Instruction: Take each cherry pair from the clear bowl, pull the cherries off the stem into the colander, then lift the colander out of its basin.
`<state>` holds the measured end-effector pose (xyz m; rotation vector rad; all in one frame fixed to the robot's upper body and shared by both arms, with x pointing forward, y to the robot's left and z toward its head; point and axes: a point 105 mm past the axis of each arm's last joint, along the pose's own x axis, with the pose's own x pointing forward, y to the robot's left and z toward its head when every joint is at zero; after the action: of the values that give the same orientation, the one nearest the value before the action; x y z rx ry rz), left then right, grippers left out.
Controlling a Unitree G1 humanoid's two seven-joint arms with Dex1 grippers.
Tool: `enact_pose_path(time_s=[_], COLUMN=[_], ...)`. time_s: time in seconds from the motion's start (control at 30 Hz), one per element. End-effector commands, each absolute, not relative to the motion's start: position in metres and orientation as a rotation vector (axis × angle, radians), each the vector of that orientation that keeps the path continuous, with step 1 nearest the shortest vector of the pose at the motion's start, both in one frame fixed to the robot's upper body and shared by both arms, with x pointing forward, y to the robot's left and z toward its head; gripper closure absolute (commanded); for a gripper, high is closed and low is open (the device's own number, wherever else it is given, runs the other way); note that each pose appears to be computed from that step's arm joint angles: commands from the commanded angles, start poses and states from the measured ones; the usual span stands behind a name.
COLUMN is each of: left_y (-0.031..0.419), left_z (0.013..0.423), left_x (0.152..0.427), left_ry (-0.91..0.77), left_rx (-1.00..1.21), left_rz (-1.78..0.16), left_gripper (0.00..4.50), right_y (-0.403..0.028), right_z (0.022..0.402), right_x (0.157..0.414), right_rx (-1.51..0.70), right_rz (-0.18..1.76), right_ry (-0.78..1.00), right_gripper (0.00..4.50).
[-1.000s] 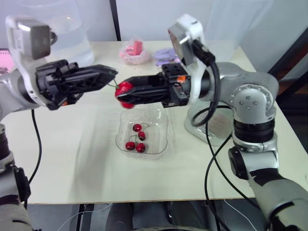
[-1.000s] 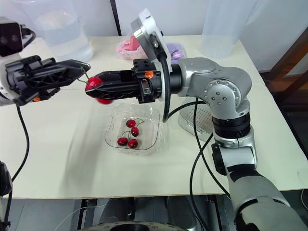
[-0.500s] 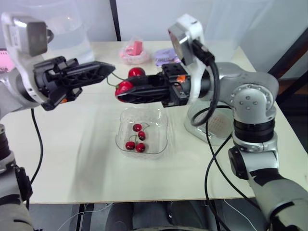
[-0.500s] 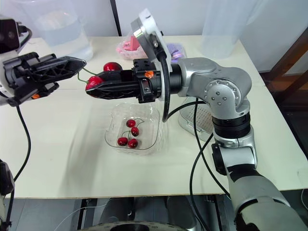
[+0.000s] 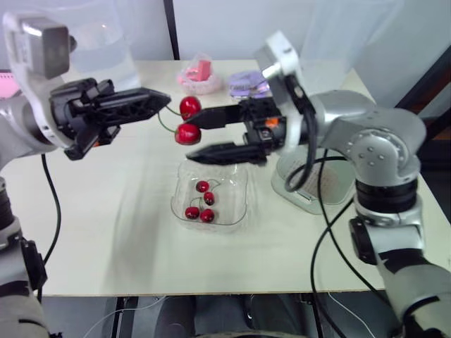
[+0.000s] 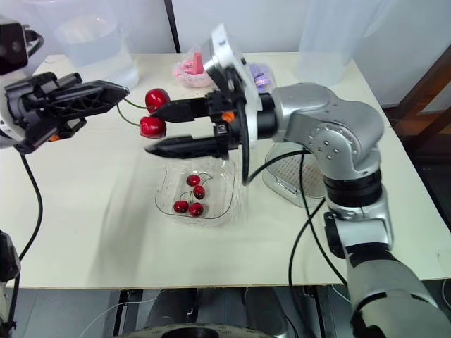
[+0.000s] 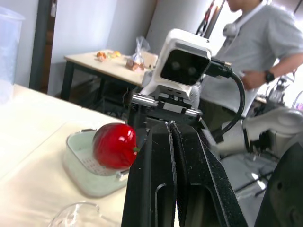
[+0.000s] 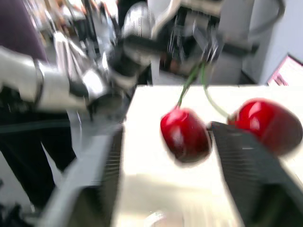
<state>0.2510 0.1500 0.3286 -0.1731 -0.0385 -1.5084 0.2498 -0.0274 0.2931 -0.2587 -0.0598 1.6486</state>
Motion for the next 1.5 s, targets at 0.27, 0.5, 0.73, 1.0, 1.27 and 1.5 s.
enact_pose_path(time_s=[0.27, 0.5, 0.73, 1.0, 1.27, 1.5], left_y=[0.146, 0.145, 0.141, 0.138, 0.137, 0.136], left_z=[0.315, 0.304, 0.302, 0.304, 0.304, 0.302], left_x=[0.243, 0.251, 0.260, 0.266, 0.268, 0.269], left_ry=[0.059, 0.088, 0.068, 0.036, 0.028, 0.030], left_rx=[0.065, 0.209, 0.277, 0.313, 0.313, 0.308], left_rz=[-1.678, -1.746, -1.747, -1.741, -1.737, -1.736], left_gripper=[4.50, 4.50, 4.50, 4.50, 4.50, 4.50], right_y=[-0.086, -0.086, -0.061, -0.033, -0.022, -0.021], right_z=[0.295, 0.296, 0.286, 0.275, 0.269, 0.270], right_x=[0.268, 0.264, 0.262, 0.277, 0.278, 0.269], right_rx=[-0.422, -0.430, -0.420, -0.436, -0.441, -0.432], right_rz=[1.404, 1.431, 1.495, 1.475, 1.495, 1.541], right_ry=[0.013, 0.065, 0.120, 0.114, 0.123, 0.123], right_gripper=[0.03, 0.03, 0.03, 0.03, 0.03, 2.23])
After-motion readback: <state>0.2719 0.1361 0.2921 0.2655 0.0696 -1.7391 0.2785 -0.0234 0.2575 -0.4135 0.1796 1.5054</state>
